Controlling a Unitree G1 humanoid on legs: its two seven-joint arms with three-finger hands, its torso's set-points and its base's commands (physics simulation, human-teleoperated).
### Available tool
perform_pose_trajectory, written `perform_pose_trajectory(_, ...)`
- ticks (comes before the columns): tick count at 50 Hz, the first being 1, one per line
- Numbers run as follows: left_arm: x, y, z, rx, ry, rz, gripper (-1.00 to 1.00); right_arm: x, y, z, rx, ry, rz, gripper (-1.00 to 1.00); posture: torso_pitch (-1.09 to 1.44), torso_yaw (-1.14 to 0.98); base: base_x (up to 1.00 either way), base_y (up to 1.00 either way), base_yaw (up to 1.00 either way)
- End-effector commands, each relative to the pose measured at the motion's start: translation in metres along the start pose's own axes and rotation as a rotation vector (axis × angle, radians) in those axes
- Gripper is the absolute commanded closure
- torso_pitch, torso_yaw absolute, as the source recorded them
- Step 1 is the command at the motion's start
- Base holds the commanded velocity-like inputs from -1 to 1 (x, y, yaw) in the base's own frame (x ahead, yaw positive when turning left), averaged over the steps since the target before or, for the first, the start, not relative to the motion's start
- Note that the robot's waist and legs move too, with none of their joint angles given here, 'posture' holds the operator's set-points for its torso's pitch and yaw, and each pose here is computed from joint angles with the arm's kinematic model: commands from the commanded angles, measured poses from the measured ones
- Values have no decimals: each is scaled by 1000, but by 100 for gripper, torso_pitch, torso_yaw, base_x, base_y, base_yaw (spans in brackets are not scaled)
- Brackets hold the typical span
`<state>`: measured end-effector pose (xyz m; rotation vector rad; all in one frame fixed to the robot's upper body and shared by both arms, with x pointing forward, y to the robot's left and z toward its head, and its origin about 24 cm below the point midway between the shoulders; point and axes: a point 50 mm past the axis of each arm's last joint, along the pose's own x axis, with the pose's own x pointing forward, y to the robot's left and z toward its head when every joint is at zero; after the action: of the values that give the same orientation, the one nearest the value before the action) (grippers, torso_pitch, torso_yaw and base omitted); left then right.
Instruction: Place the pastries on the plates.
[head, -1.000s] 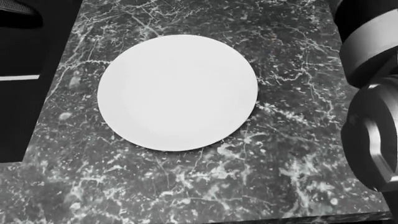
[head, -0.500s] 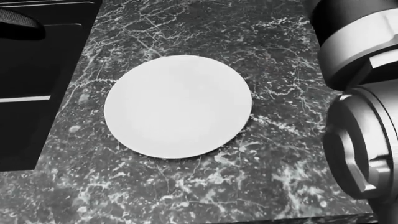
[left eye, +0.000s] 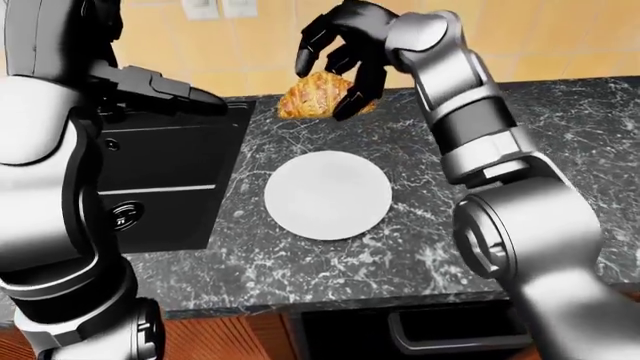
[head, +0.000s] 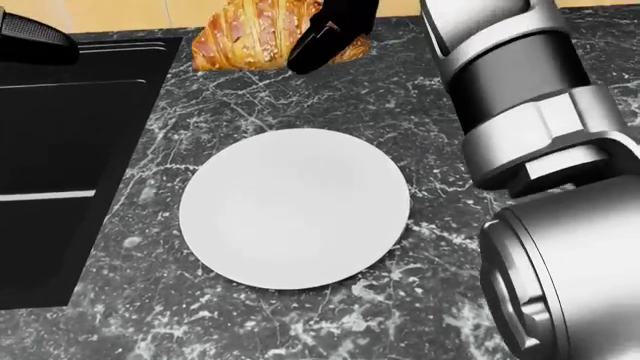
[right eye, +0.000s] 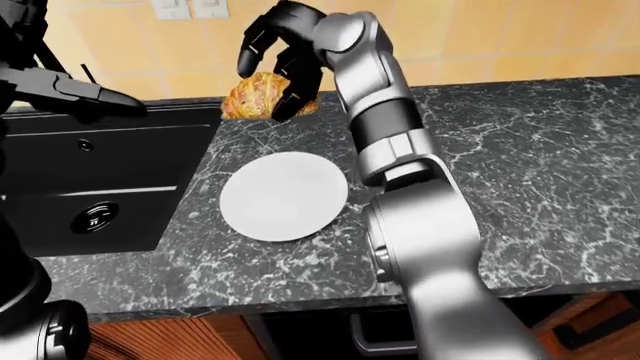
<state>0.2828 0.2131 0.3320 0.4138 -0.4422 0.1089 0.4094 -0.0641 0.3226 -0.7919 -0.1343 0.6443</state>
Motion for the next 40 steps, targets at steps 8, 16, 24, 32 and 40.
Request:
perform_pose_trajectory(8, -3, 6, 14, 14, -68, 30, -100, -12, -1, 18, -84, -55, 74, 100, -16, 0, 0, 0, 0)
perform_pose_trajectory(16, -3, 4, 11, 14, -64, 26, -100, -24, 8, 20, -115, -53, 153, 100, -16, 0, 0, 0, 0)
perform_pose_trajectory(24, -2, 4, 11, 15, -65, 27, -100, -32, 23, 22, -138, -54, 225, 100, -16, 0, 0, 0, 0)
perform_pose_trajectory(32, -3, 4, 11, 17, -65, 26, -100, -29, 31, 19, -150, -37, 251, 100, -16, 0, 0, 0, 0)
perform_pose_trajectory(40, -2, 4, 11, 19, -64, 23, -100, -25, 33, 10, -159, -2, 252, 100, -16, 0, 0, 0, 0)
